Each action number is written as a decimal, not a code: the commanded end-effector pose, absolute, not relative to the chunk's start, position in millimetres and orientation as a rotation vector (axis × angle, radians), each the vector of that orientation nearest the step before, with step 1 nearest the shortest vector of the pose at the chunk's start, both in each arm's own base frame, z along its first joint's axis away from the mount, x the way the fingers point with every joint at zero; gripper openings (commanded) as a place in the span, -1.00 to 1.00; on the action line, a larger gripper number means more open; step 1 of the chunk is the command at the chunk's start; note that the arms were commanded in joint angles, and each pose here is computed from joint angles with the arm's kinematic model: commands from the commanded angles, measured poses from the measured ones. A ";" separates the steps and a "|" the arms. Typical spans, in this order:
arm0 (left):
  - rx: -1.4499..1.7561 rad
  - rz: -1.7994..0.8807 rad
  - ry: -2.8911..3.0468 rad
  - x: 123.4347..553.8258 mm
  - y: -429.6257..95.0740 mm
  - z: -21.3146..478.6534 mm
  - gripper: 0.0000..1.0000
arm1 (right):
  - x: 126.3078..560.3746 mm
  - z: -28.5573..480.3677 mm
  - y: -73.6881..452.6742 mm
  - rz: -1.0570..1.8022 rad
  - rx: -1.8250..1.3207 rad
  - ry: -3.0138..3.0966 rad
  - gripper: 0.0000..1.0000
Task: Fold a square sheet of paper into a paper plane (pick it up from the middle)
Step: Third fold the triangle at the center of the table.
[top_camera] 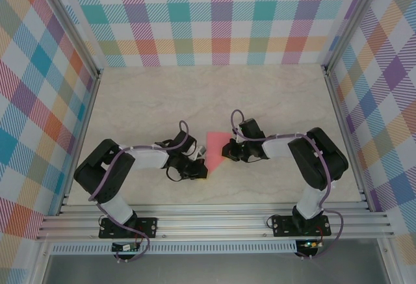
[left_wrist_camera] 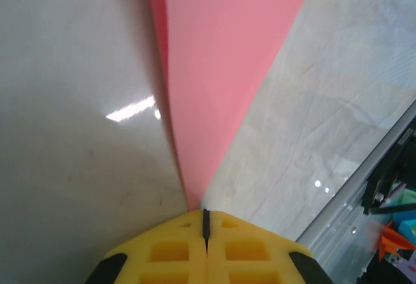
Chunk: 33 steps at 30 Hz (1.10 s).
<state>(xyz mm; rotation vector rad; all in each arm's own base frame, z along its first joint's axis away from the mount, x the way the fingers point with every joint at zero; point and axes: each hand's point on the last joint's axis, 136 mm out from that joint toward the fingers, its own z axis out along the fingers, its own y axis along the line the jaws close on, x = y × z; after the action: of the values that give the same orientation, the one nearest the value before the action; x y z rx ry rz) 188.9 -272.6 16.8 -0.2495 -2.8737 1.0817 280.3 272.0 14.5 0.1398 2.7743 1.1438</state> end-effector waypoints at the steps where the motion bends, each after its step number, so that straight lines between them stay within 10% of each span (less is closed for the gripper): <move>1: -0.226 0.979 -2.804 160.4 -252.4 16.0 -0.90 | 273.8 -15.1 253.1 0.979 0.233 2.876 -0.85; 12: -0.206 1.078 -3.129 234.5 -265.3 88.0 -0.80 | 301.7 57.9 248.4 1.001 0.231 2.735 -0.49; 33: -0.117 0.791 -3.169 295.8 -281.2 29.1 -0.81 | 301.1 42.3 244.1 1.176 0.305 2.801 -0.11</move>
<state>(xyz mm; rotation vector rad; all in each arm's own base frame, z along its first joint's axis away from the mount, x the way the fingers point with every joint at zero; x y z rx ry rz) 287.7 -287.6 31.1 -0.1278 -3.1480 0.8456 299.2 231.3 35.3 0.3464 2.8049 1.0883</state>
